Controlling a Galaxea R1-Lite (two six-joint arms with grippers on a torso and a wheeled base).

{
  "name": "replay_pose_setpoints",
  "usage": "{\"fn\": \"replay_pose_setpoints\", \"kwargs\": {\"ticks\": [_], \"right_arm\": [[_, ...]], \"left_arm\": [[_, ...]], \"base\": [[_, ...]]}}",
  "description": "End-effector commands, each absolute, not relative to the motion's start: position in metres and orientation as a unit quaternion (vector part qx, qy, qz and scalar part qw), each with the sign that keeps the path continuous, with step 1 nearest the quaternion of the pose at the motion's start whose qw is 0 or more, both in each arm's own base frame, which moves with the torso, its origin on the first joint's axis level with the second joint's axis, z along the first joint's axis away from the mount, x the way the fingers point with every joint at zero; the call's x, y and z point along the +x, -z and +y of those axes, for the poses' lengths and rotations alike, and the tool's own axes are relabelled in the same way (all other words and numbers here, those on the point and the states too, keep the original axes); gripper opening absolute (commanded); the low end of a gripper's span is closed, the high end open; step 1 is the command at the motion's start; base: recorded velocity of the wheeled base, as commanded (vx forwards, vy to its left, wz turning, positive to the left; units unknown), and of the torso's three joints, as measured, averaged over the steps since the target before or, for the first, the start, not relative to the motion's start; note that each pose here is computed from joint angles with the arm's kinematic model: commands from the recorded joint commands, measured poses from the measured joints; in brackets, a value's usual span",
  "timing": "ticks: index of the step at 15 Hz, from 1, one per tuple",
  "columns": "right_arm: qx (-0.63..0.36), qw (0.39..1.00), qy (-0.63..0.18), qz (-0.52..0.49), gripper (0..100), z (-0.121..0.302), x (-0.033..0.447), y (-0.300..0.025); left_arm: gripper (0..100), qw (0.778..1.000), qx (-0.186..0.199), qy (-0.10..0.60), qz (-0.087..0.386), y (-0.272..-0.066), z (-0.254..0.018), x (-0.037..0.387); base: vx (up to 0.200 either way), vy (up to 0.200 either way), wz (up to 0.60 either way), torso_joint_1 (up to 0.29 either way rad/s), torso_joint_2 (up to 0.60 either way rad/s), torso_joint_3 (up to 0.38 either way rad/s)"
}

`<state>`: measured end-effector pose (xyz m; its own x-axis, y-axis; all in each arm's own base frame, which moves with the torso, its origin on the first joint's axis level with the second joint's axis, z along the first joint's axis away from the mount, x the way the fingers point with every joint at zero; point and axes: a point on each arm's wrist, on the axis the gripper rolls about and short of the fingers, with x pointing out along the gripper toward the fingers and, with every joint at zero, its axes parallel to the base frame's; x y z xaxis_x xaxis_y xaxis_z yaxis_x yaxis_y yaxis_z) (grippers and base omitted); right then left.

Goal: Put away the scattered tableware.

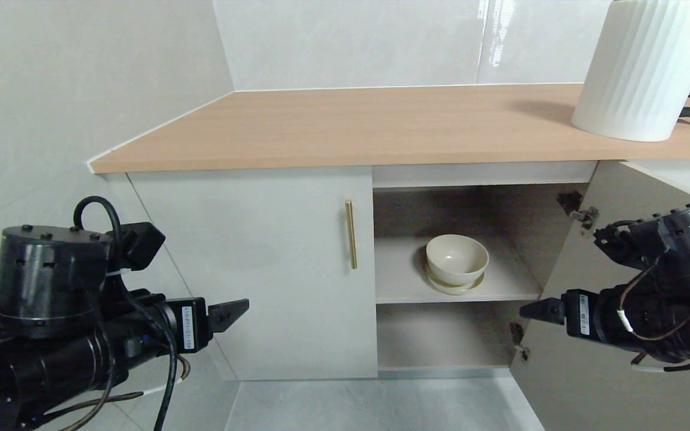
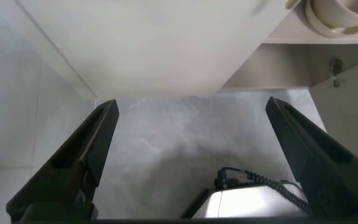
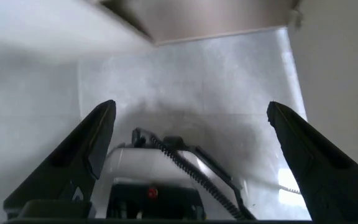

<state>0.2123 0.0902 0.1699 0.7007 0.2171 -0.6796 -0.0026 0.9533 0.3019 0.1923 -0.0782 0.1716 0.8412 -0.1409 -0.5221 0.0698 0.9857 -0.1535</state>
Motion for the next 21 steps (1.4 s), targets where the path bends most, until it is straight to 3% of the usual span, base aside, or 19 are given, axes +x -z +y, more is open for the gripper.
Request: {"fn": "replay_pose_setpoints", "kwargs": {"ticks": [1, 3, 19, 21], "right_arm": [[0.136, 0.916, -0.076, 0.370, 100, 0.088, 0.200, -0.177], [0.116, 0.915, -0.084, 0.378, 100, 0.091, 0.196, -0.173], [0.054, 0.901, -0.105, 0.417, 100, 0.093, 0.186, -0.157], [0.053, 0.901, -0.105, 0.417, 100, 0.092, 0.185, -0.158]], "left_arm": [[100, 0.958, -0.065, 0.056, 0.275, -0.172, -0.076, 0.188], [100, 0.957, -0.064, 0.059, 0.278, -0.170, -0.078, 0.189], [100, 0.953, -0.059, 0.065, 0.290, -0.165, -0.083, 0.191], [100, 0.953, -0.059, 0.065, 0.289, -0.165, -0.083, 0.190]], "base": [[0.000, 0.000, 0.00, 0.000, 0.00, 0.000], [0.000, 0.000, 0.00, 0.000, 0.00, 0.000], [-0.200, 0.000, 0.00, 0.000, 0.00, 0.002], [0.000, 0.000, 0.00, 0.000, 0.00, 0.000]]}}
